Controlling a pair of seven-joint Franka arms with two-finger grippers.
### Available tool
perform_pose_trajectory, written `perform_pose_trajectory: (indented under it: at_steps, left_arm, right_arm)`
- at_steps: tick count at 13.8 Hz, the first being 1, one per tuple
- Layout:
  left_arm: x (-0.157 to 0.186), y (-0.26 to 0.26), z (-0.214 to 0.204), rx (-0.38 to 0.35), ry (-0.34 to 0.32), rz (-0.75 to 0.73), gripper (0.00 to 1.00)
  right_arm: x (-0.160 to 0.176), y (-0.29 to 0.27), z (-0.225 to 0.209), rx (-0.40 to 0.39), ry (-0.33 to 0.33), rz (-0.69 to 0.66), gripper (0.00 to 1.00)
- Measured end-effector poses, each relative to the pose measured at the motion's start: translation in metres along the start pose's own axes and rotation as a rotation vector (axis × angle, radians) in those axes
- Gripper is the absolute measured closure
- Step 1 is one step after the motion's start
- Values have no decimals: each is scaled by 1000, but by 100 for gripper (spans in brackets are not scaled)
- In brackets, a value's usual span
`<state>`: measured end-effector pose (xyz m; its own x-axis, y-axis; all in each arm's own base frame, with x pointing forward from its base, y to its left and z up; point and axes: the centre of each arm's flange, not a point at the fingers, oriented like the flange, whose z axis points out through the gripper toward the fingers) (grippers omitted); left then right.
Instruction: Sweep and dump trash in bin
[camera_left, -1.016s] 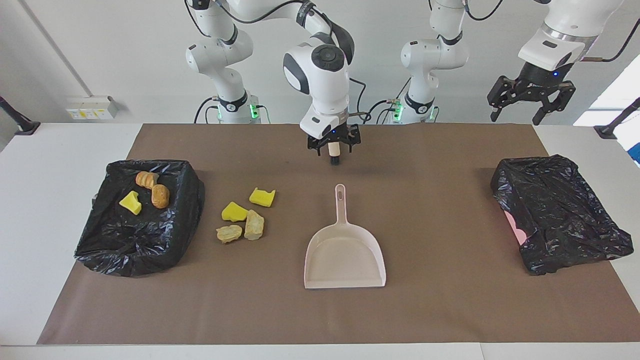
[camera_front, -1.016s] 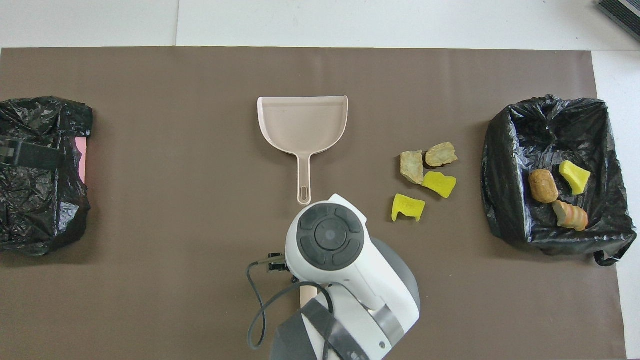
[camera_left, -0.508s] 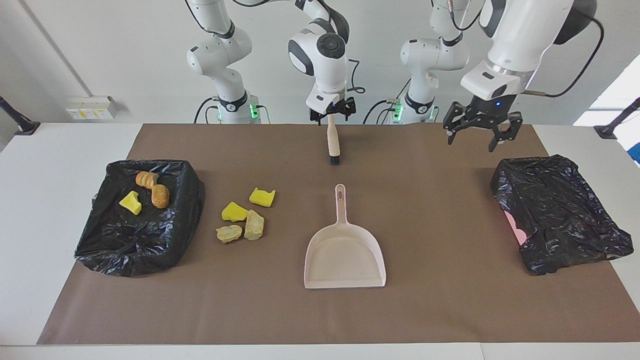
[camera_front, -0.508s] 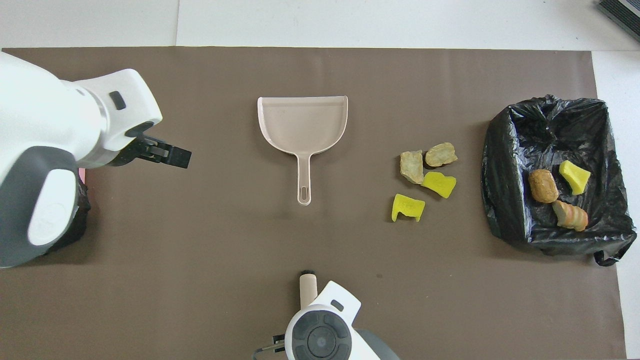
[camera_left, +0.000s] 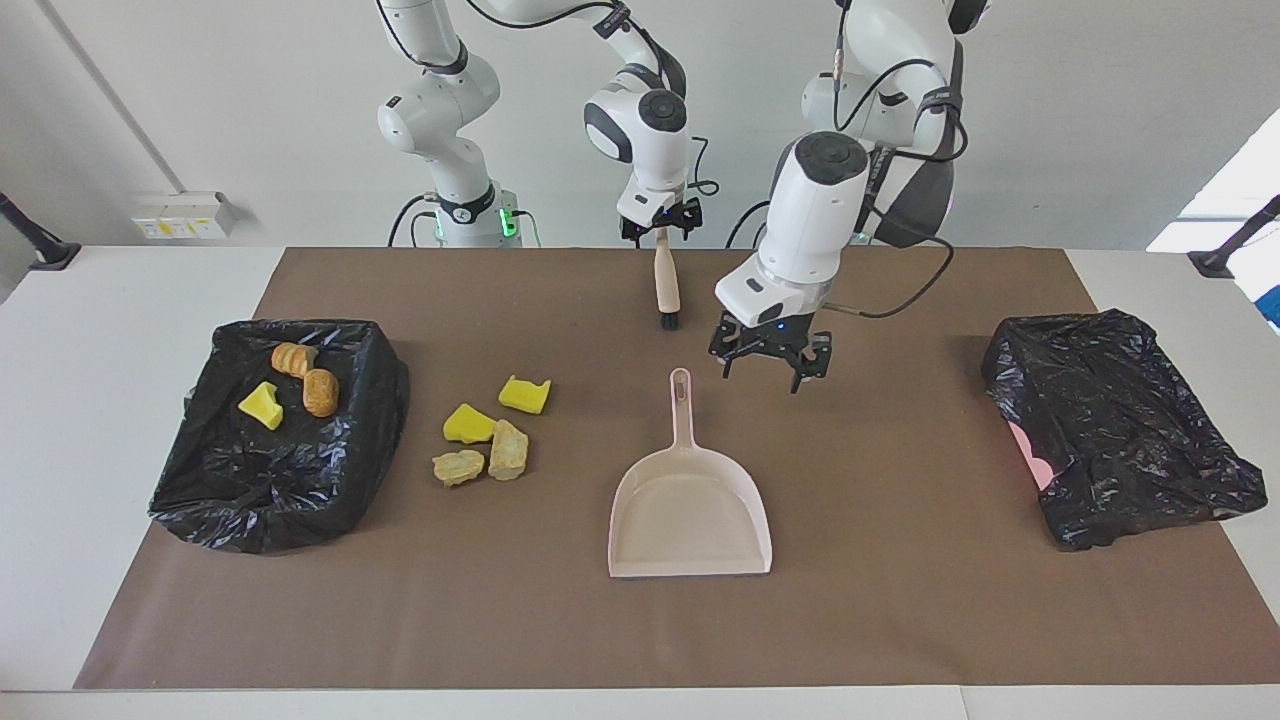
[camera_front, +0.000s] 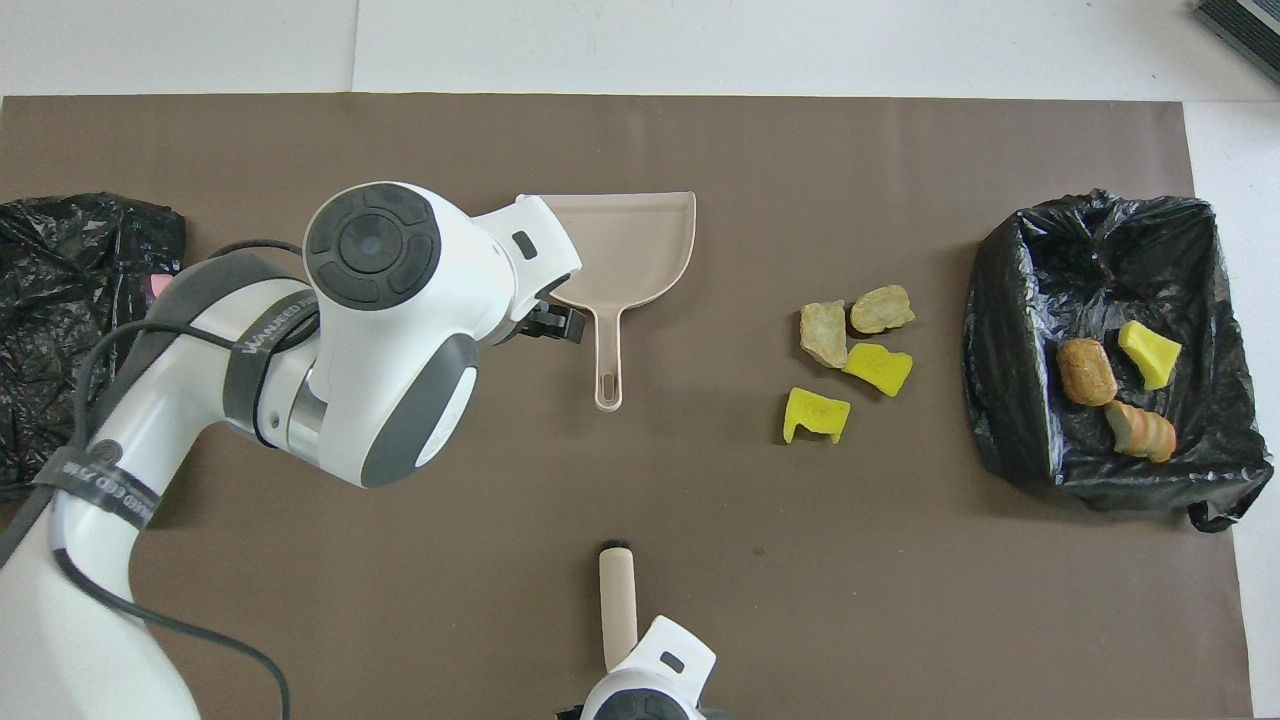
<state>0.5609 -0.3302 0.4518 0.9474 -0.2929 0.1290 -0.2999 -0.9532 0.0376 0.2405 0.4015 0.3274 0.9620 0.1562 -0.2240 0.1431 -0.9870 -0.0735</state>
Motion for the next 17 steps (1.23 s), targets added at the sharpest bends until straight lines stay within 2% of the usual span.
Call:
perform_pose_trajectory:
  at_steps: [4, 6, 8, 10, 13, 15, 16, 17]
  left_arm:
    - [5, 31, 46, -9, 21, -52, 0]
    - [3, 42, 64, 3, 13, -62, 0]
    - [-3, 62, 88, 30, 11, -81, 0]
    - [-6, 74, 101, 36, 13, -103, 0]
    - [-5, 72, 108, 40, 10, -133, 1]
    - [-4, 71, 107, 41, 13, -140, 4]
    - [-4, 70, 107, 42, 13, -142, 12]
    - [-4, 70, 106, 42, 14, -143, 27]
  right_arm:
    - [-2, 1, 0, -8, -11, -1, 5]
    - [-2, 1, 1, -9, -11, -1, 35]
    - [-2, 1, 1, -8, -11, 0, 58]
    - [-2, 1, 1, -8, -12, 9, 74]
    - [0, 1, -1, -8, -13, 13, 74]
    - [0, 3, -6, -28, -48, 10, 74]
    - [2, 7, -13, -40, -72, 6, 74]
    - [6, 15, -25, -45, -93, 0, 74]
